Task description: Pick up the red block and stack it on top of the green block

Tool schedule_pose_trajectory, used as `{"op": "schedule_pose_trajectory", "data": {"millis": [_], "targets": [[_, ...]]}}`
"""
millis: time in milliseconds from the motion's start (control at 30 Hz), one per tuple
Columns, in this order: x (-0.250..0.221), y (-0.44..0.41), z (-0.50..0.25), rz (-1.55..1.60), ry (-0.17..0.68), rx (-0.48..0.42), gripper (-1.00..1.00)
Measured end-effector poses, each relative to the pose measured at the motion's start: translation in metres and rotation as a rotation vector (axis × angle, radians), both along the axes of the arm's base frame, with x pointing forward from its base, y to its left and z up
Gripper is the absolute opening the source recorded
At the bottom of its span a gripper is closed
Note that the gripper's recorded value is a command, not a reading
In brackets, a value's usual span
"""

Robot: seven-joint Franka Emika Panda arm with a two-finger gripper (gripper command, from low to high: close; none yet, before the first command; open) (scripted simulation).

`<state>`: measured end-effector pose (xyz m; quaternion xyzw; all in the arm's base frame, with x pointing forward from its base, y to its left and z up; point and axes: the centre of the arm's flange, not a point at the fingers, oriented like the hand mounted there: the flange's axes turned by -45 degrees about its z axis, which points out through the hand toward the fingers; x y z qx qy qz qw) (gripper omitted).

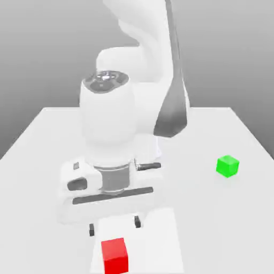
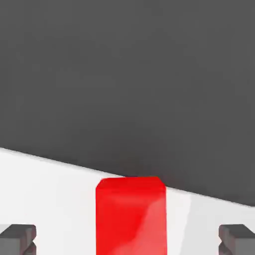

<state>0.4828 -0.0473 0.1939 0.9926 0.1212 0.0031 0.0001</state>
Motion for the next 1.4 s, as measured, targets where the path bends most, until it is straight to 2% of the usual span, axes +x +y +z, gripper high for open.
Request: {"op": "schedule_pose_trajectory", "data": {"millis": [67,100,333,500,700,900,1067,1233,1400], "targets": [[-0.001,0.000,-0.027,0.001,0.004,-0.001,0.00],[-0.001,0.000,-0.040,0.001,0.005,-0.001,-1.00],[-0.002,0.000,-0.044,0.001,0.007,-0.001,-1.00],[-0.003,0.005,0.010,0.012,0.006,0.004,-1.00],[-0.036,0.131,0.033,0.319,0.003,0.090,-1.00],[-0.114,0.257,0.052,0.700,0.006,0.139,-1.00],[-0.185,0.310,0.062,0.954,0.006,0.143,-1.00],[-0.263,0.344,0.065,1.225,0.008,0.112,-1.00],[-0.339,0.355,0.059,1.493,0.008,0.044,-1.00]]}}
